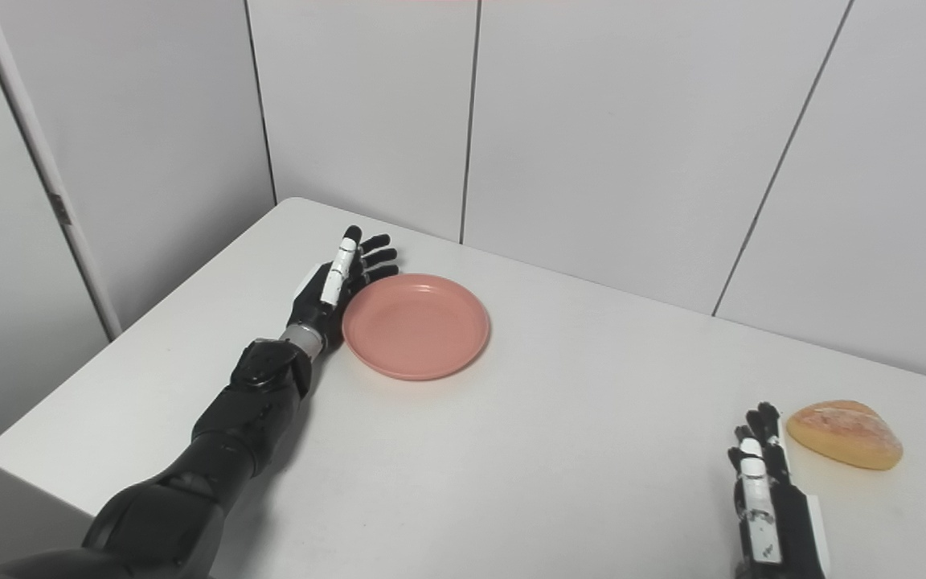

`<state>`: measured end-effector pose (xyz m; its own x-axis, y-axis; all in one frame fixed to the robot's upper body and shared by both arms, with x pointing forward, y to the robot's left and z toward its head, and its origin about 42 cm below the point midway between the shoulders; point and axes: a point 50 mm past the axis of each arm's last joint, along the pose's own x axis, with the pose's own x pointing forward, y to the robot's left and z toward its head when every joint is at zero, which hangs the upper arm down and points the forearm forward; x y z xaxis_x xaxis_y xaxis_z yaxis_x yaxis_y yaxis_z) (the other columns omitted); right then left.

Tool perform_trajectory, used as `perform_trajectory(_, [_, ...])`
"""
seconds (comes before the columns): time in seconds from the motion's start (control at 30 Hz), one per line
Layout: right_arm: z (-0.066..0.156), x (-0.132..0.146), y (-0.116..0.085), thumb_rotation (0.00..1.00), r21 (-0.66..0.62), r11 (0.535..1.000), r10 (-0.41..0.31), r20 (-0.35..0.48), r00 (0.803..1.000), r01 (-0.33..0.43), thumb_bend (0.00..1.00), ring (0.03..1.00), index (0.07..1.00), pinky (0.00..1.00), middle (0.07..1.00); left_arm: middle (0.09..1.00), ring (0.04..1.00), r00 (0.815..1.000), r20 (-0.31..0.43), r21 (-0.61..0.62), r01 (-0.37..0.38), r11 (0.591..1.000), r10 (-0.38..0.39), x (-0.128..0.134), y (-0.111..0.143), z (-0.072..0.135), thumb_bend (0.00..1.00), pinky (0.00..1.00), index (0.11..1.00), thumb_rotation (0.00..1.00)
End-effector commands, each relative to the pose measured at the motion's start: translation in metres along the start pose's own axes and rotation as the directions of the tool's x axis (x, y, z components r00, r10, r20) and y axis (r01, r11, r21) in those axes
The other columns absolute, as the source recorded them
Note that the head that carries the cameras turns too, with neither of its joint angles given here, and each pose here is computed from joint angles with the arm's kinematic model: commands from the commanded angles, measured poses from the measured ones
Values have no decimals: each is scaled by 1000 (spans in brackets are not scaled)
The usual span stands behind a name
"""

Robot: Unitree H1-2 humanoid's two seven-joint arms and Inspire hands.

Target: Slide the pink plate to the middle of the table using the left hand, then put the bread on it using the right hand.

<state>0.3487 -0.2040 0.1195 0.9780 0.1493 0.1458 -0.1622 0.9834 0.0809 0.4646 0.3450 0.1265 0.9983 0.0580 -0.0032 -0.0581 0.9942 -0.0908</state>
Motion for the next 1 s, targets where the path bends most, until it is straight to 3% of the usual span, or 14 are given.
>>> perform_trajectory(0.0, [6,6,2,839,-4,1000,9,72,997,-9,538,1000,1000,1000,1000,843,825,996,61,16,61,998,-62,11,-9,22,681,906,820,1000])
perform_trajectory(0.37, [5,12,9,830,-11,1000,20,83,996,-19,592,1000,1000,1000,1000,855,843,987,44,14,157,987,-158,3,-23,21,680,910,823,1000])
perform_trajectory(0.97, [19,21,47,807,-14,1000,-14,76,997,15,636,1000,1000,1000,1000,850,832,962,-6,9,275,962,-275,-4,-50,12,656,885,828,1000])
